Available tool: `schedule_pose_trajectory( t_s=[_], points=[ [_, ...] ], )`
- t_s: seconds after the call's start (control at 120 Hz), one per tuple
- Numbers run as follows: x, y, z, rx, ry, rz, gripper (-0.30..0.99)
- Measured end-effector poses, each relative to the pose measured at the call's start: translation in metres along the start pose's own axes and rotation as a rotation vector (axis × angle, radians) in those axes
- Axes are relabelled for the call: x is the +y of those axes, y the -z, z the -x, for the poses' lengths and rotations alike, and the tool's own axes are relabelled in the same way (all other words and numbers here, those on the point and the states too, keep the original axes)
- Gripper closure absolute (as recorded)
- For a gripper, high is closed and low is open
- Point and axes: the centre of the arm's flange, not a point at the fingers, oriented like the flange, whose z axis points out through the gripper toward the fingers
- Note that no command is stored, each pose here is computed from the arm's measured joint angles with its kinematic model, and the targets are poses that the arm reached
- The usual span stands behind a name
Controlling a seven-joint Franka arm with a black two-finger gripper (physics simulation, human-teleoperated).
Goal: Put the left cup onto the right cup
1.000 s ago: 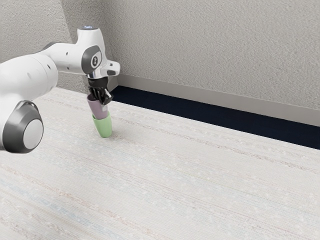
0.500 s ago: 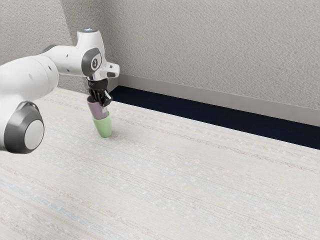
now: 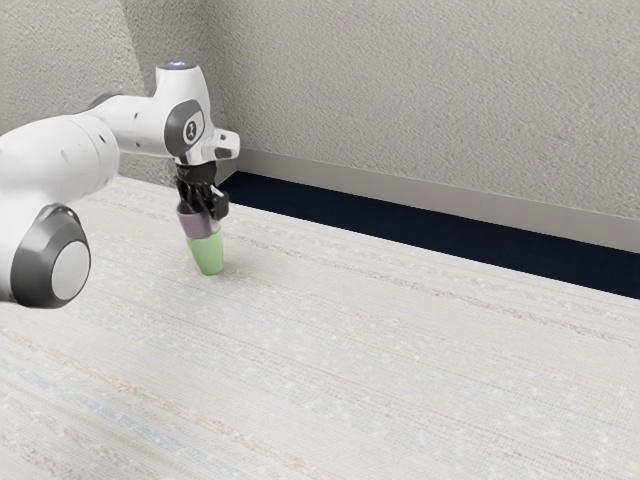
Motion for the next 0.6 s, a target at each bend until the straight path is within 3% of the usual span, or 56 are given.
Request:
schedule_pose_trajectory(
  t_s=[0.233,0.6],
  points=[
    [0.001,0.002,0.000,0.001,0.001,0.001,0.11],
    [0.003,0.024,0.000,0.014,-0.002,-0.001,0.03]
  ],
)
